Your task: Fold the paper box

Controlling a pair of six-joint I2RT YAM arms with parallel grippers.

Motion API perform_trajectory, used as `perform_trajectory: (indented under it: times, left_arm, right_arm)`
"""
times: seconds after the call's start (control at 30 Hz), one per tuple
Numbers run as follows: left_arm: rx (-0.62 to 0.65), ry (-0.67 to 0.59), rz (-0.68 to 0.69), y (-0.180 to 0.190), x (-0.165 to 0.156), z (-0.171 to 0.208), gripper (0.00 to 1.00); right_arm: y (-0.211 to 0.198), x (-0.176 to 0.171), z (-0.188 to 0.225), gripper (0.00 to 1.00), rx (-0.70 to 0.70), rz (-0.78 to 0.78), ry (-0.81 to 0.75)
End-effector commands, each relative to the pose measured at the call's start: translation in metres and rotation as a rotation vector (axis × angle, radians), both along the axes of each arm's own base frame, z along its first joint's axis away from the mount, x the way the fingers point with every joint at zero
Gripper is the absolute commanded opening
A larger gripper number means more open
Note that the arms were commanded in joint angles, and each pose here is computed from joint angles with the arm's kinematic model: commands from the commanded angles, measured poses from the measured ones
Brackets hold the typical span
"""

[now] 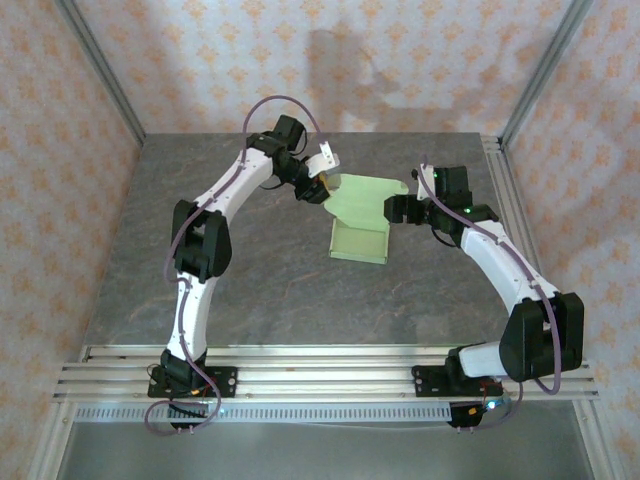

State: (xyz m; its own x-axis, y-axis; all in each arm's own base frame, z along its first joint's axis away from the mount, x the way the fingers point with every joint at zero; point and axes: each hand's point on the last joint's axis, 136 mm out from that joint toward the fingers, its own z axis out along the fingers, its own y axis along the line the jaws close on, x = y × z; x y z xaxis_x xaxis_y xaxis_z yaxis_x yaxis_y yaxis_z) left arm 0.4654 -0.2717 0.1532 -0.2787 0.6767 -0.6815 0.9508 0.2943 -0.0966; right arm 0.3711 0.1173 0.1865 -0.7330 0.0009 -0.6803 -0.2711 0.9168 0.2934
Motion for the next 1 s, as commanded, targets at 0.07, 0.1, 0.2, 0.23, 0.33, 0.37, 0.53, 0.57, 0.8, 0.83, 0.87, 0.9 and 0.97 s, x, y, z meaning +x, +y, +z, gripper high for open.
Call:
perform_trajectory:
  times: [0.07,0.1,0.2,0.23,0.33,0.37,0.53,0.57,0.8,0.83,0.87,0.9,0.97]
  left_arm:
    - [0.001,0.003,0.005,-0.002,0.007,-0.004,0.42]
    - [0.001,0.004,0.007,-0.002,0.009,-0.005,0.42]
    - [-0.004,0.009,0.005,-0.004,0.011,-0.006,0.43]
    - [-0.008,0.010,0.000,-0.006,0.011,-0.006,0.43]
    - [-0.020,0.018,-0.004,-0.008,0.012,-0.005,0.42]
    - [-0.023,0.020,-0.005,-0.009,0.012,-0.006,0.40]
    - [-0.020,0.032,-0.030,-0.010,0.009,-0.008,0.33]
    - [-0.020,0.032,-0.030,-0.010,0.009,-0.008,0.31]
    - [-0.028,0.045,-0.044,-0.012,0.007,-0.007,0.24]
    - [-0.028,0.046,-0.043,-0.011,0.007,-0.007,0.23]
    - [-0.029,0.045,-0.044,-0.012,0.008,-0.008,0.22]
    - [-0.031,0.047,-0.045,-0.013,0.007,-0.008,0.22]
    - [-0.030,0.046,-0.047,-0.012,0.008,-0.008,0.22]
  right_arm:
    - [0.002,0.002,0.012,0.84,0.013,0.012,-0.018]
    - [0.002,0.002,0.013,0.84,0.013,0.011,-0.019]
    - [0.002,0.002,0.011,0.84,0.012,0.009,-0.013]
    - [0.001,0.002,0.011,0.84,0.012,0.008,-0.014]
    - [0.001,0.002,0.010,0.84,0.009,0.006,-0.013]
    - [0.001,0.002,0.010,0.84,0.008,0.005,-0.014]
    - [0.000,0.002,0.009,0.84,-0.002,0.004,-0.006]
    - [-0.001,0.002,0.007,0.84,-0.004,0.003,-0.002]
    - [-0.001,0.004,0.007,0.84,-0.009,0.000,-0.001]
    - [-0.001,0.004,0.007,0.84,-0.011,0.000,0.000]
    - [-0.001,0.005,0.007,0.84,-0.011,0.001,-0.001]
    - [-0.001,0.005,0.007,0.84,-0.011,0.000,0.000]
    - [-0.001,0.005,0.008,0.84,-0.012,0.002,0.000]
